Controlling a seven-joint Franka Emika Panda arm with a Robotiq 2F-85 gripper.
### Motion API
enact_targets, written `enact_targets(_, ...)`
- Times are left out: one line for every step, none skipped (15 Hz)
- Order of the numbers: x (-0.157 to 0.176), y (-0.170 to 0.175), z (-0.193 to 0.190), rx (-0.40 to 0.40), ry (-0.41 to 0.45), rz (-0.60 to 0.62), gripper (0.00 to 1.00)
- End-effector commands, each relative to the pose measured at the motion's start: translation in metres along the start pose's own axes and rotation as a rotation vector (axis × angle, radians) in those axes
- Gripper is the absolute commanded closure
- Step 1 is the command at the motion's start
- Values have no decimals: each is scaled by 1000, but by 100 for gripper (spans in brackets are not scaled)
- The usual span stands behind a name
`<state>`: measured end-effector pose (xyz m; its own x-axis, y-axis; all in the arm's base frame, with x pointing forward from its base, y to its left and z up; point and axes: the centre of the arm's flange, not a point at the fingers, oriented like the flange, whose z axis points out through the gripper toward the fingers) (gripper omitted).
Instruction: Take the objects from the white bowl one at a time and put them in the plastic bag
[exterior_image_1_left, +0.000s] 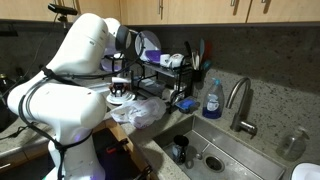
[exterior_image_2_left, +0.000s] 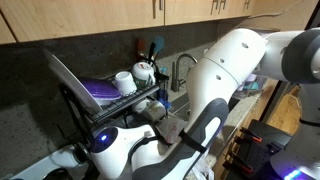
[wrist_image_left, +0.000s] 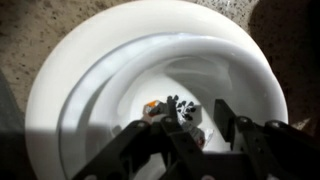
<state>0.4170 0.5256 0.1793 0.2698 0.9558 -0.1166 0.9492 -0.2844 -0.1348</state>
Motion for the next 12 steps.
enact_targets(-15, -17, -21, -70, 33, -7, 24)
enact_targets(-13, -16, -21, -75, 34, -13, 16)
enact_targets(-12, -16, -21, -78, 30, -19, 9)
enact_targets(-10, -14, -19, -77, 23, -21, 2)
enact_targets(-8, -12, -16, -75, 16, -18, 0)
enact_targets(-8, -9, -13, -66, 10, -15, 0)
enact_targets(-7, -7, -9, -59, 4, -13, 0)
enact_targets(-7, -5, -7, -53, 0, -11, 0)
enact_targets(-6, -2, -3, -48, -5, -8, 1)
enact_targets(-5, 0, -1, -44, -9, -6, 1)
enact_targets(-4, 2, 3, -39, -14, -3, 1)
enact_targets(-3, 4, 6, -33, -18, -1, 2)
